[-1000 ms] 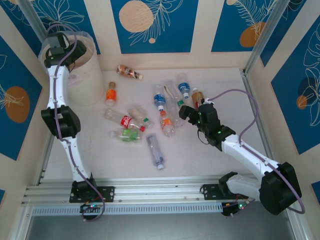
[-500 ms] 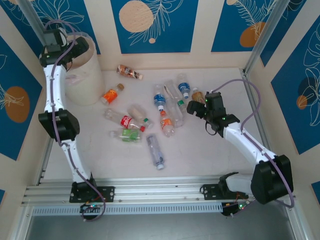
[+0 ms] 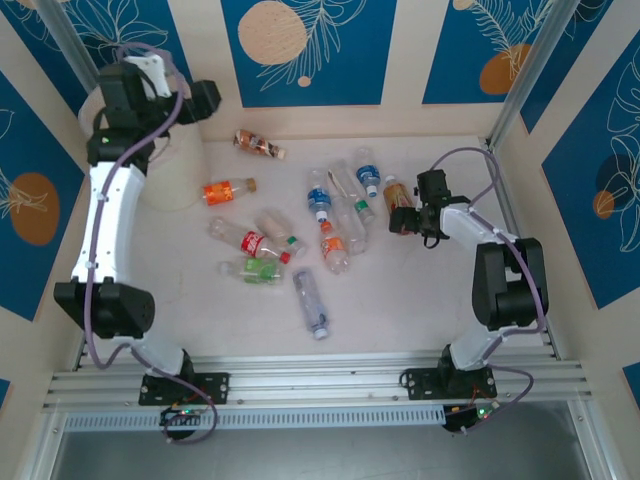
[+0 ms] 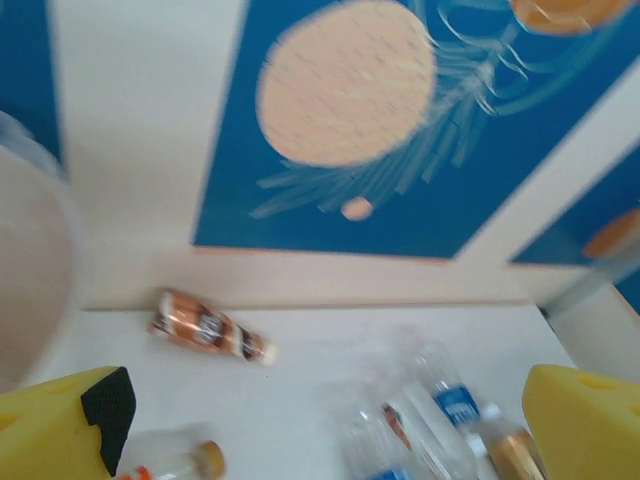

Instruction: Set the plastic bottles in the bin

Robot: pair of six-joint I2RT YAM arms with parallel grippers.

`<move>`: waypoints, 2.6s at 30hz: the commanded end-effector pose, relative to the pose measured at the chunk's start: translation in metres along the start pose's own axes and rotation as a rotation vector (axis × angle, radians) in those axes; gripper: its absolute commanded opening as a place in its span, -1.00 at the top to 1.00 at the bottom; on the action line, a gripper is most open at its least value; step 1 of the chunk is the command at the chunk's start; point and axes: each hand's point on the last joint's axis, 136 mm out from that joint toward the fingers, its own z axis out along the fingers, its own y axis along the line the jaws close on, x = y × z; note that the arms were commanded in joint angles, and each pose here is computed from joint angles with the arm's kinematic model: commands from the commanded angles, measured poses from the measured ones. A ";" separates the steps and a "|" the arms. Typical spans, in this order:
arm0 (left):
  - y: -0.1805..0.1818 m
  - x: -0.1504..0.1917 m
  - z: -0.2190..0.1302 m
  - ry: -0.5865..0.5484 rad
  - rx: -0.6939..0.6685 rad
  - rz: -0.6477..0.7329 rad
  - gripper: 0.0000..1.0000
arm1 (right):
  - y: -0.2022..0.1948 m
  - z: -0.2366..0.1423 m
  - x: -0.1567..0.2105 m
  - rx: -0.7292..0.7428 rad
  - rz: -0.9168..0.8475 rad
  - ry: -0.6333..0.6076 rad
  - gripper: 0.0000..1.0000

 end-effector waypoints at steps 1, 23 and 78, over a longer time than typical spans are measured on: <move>-0.042 -0.001 -0.009 -0.068 0.116 0.049 -1.00 | 0.010 0.000 -0.012 -0.074 -0.074 0.007 -0.99; -0.069 0.148 -0.002 0.175 0.298 -0.136 -1.00 | 0.010 0.047 -0.030 0.014 -0.143 0.052 -0.32; -0.185 0.260 0.071 0.469 0.492 -0.160 -0.64 | 0.215 -0.144 0.074 -0.887 -0.294 -0.335 0.20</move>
